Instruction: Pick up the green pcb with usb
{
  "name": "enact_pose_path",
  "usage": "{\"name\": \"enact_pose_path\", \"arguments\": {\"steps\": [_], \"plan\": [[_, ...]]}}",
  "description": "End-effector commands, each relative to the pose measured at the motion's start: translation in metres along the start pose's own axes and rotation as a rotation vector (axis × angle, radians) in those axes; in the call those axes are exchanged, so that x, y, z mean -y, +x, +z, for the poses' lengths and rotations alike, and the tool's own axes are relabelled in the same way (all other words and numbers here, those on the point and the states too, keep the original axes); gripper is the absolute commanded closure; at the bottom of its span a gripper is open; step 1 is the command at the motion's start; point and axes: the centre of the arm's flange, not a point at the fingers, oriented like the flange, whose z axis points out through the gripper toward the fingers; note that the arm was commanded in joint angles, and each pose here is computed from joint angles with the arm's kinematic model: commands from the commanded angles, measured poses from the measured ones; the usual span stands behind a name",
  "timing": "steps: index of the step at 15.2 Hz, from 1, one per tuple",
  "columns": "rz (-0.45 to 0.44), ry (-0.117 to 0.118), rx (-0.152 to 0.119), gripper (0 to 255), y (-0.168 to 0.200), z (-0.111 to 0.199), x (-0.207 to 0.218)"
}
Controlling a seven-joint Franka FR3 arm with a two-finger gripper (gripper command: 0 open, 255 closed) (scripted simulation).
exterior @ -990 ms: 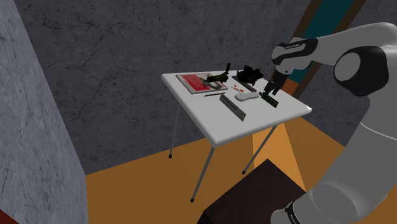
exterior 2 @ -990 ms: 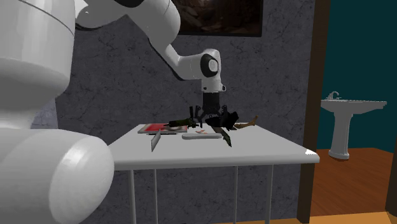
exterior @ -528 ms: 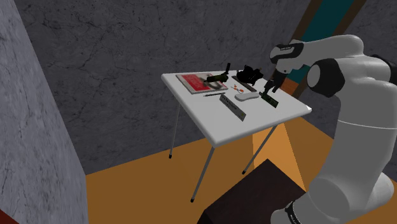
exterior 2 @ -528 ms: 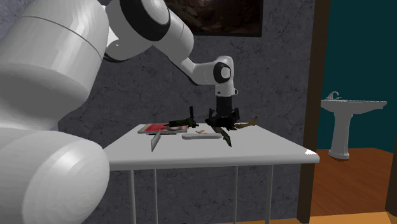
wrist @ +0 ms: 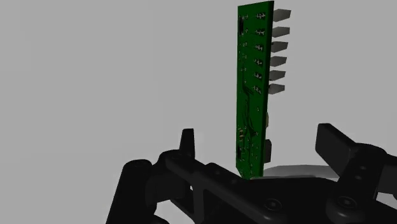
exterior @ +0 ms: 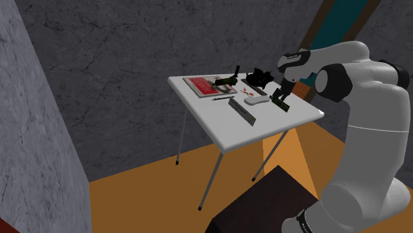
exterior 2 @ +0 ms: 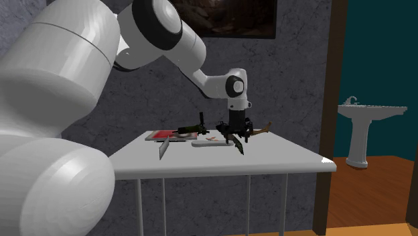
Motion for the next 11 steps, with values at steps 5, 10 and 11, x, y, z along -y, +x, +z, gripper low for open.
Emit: {"name": "enact_pose_path", "arguments": {"steps": [5, 10, 11], "plan": [[0.000, 0.000, 0.000, 255, -0.0007, 0.0035, 0.0000], [0.000, 0.000, 0.000, 255, -0.0007, 0.0035, 0.0000], [0.000, 0.000, 0.000, 255, -0.0002, 0.0039, 0.0004]]}}
